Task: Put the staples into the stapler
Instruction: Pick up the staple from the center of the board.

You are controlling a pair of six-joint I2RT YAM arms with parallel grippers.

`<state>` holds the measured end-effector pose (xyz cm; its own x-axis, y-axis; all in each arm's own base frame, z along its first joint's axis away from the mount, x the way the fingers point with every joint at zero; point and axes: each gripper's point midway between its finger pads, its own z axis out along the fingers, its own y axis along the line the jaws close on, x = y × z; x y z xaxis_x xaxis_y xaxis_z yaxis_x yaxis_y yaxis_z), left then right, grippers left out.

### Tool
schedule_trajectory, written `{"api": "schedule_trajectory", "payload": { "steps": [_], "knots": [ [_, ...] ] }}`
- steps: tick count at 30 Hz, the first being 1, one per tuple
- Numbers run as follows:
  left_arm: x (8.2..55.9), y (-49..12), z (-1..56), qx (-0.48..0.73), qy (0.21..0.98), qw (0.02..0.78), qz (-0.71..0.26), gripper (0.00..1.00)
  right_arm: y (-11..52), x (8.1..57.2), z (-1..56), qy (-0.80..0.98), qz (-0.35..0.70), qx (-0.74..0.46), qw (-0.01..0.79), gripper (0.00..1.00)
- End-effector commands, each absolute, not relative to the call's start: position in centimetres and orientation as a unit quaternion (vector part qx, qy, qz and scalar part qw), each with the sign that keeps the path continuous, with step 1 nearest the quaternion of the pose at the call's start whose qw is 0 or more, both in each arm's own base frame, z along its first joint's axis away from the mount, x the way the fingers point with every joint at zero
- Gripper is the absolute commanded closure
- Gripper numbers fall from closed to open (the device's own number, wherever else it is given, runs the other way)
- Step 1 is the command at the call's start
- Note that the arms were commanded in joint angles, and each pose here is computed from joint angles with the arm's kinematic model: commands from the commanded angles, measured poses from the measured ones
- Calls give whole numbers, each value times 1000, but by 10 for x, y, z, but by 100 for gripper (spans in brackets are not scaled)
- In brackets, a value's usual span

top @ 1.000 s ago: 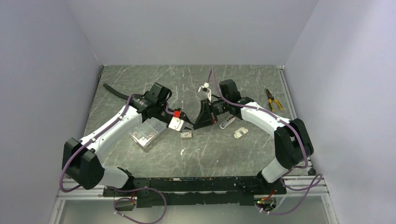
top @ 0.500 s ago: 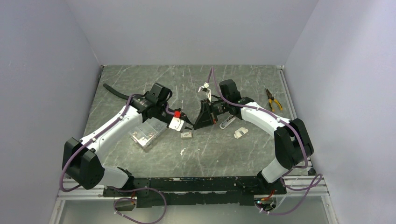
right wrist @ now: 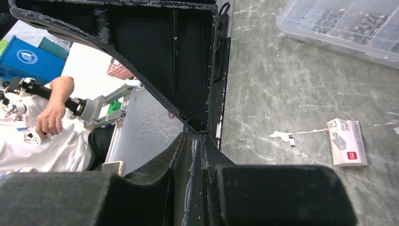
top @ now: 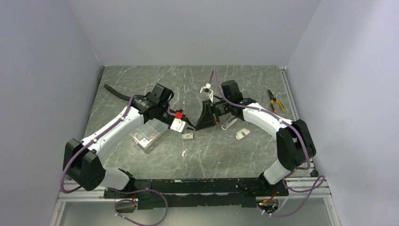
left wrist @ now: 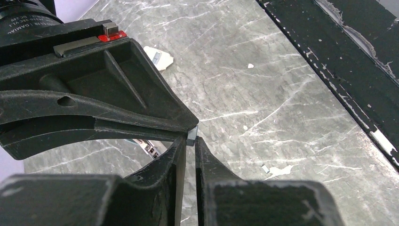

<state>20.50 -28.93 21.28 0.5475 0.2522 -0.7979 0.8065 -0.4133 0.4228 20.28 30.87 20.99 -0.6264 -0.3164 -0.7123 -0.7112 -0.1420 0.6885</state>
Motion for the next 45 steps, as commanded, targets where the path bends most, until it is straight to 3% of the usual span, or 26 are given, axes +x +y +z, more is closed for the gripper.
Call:
{"api": "schedule_trajectory", "payload": {
  "steps": [1, 11, 18, 28, 45],
  "knots": [
    [201, -294, 215, 780, 316, 426, -332, 84, 309, 204, 218, 620, 643, -417, 169, 100],
    [197, -294, 210, 779, 322, 419, -336, 97, 307, 207, 218, 628, 634, -415, 174, 86],
    [196, -292, 209, 771, 341, 418, -340, 97, 300, 213, 224, 631, 628, -415, 187, 78],
    [197, -294, 206, 740, 386, 414, -362, 97, 289, 224, 223, 639, 615, -412, 207, 76],
    [225, -315, 184, 542, 619, 317, -472, 97, 231, 271, 218, 696, 503, -402, 318, 76]
  ]
}}
